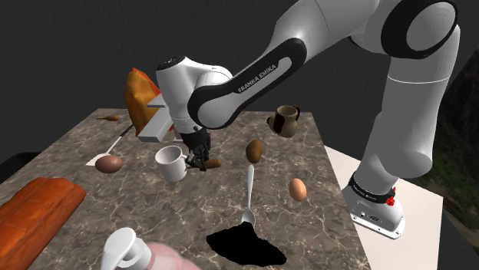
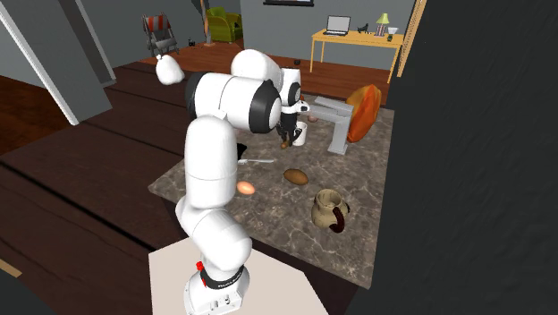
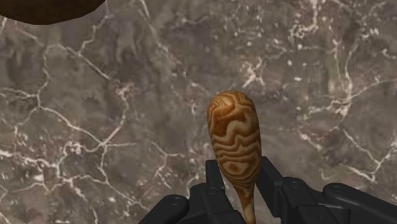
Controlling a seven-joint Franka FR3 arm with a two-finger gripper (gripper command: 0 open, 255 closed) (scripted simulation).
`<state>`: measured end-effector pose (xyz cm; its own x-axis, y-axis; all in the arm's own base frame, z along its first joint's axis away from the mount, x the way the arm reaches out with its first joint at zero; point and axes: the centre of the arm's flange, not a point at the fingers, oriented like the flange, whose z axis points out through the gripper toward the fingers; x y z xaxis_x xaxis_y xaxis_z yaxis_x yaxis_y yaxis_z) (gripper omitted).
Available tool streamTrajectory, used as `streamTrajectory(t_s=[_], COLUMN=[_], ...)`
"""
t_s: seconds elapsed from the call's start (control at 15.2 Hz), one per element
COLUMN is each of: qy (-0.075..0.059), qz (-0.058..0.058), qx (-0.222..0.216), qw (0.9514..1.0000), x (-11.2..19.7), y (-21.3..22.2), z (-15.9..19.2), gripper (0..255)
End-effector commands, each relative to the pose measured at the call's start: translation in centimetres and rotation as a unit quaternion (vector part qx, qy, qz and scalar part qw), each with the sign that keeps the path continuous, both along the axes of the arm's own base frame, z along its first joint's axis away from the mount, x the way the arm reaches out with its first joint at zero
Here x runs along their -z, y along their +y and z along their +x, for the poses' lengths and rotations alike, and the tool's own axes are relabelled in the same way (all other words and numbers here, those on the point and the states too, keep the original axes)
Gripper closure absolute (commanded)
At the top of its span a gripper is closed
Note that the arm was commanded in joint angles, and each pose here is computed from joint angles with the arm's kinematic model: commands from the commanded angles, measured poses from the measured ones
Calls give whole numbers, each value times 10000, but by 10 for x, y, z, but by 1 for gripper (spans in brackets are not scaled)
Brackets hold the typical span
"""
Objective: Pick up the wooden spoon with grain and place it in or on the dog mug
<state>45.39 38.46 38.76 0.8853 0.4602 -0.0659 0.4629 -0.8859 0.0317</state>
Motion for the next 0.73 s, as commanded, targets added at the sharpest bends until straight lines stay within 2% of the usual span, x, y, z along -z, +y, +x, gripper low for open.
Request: streamTrajectory(t_s=[0.0, 0.66], qy=[1, 1], qz=[-1, -1], qx=[0, 0], qw=[10000, 10000], x=[-11, -64], y=[1, 1], z=[0, 0], gripper=[255, 255])
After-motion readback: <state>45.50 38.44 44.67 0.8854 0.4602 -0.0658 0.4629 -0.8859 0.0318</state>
